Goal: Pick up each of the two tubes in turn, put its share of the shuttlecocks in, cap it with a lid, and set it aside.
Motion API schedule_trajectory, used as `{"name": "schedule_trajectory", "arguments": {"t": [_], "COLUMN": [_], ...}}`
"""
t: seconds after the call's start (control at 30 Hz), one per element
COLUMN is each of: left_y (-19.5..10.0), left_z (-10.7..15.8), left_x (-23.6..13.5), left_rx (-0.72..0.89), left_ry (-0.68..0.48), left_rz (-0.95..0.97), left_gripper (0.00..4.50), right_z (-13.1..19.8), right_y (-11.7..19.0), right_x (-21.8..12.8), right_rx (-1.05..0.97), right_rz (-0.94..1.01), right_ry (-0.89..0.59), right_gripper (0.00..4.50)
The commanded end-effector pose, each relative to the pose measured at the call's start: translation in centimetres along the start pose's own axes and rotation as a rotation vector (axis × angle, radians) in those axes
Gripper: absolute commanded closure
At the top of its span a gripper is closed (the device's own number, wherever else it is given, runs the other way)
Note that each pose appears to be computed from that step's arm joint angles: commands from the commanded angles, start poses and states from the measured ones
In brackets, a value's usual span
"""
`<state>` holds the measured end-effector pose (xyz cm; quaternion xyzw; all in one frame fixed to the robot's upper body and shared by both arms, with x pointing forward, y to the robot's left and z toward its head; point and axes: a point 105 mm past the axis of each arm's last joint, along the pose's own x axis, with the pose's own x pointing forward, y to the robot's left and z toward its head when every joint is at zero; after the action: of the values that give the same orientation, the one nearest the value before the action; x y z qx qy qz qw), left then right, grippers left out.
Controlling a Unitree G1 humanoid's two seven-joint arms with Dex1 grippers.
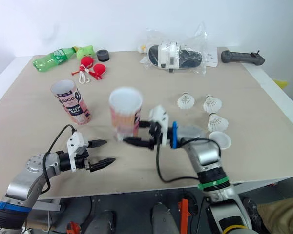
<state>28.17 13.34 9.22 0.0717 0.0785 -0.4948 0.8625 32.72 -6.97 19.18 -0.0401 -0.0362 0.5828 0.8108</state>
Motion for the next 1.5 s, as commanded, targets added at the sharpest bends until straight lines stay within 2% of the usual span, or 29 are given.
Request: {"name": "schedule_trajectory", "arguments": {"t": [0.03, 0.17, 0.33, 0.5, 0.6, 0.77, 0.9, 1.07, 1.27, 1.5], "left_y": [-0.1, -0.5, -0.9, -1.3, -1.6, -1.4, -2.0, -2.4, -2.2, -2.3], "left_z": [1.2, 2.3, 3.3, 4.3, 4.6, 6.5, 8.4, 9.9, 10.1, 9.9], "left_x": [0.9, 2.4, 3.8, 4.6, 4.9, 5.1, 5.1, 5.3, 5.5, 5.7], "left_rx": [0.015, 0.015, 0.018, 0.017, 0.018, 0.015, 0.042, 0.083, 0.084, 0.075], "left_ry": [-0.044, -0.087, -0.123, -0.16, -0.175, -0.255, -0.299, -0.319, -0.318, -0.315], "left_rz": [-0.011, -0.035, -0.064, -0.074, -0.079, -0.064, -0.096, -0.128, -0.126, -0.126], "left_gripper": [0.0, 0.0, 0.0, 0.0, 0.0, 0.0, 0.0, 0.0, 0.0, 0.0], "right_z": [5.5, 6.5, 5.9, 3.2, 0.8, -3.4, -5.5, -6.1, -5.7, -6.5], "right_y": [-3.4, -7.5, -11.7, -13.7, -13.8, -13.7, -13.4, -13.4, -13.6, -13.7], "right_x": [-3.9, -9.2, -17.2, -26.5, -30.0, -32.5, -32.9, -32.6, -32.2, -32.0], "right_rx": [-0.068, -0.093, -0.119, -0.082, -0.026, 0.067, 0.103, 0.148, 0.218, 0.243], "right_rz": [-0.252, -0.564, -0.972, -1.326, -1.447, -1.554, -1.567, -1.556, -1.549, -1.557], "right_ry": [-0.117, -0.106, -0.028, 0.061, 0.107, 0.183, 0.194, 0.117, -0.044, -0.039], "right_gripper": [1.18, 1.18, 1.18, 1.18, 1.18, 1.18, 1.18, 1.18, 1.18, 1.18]}}
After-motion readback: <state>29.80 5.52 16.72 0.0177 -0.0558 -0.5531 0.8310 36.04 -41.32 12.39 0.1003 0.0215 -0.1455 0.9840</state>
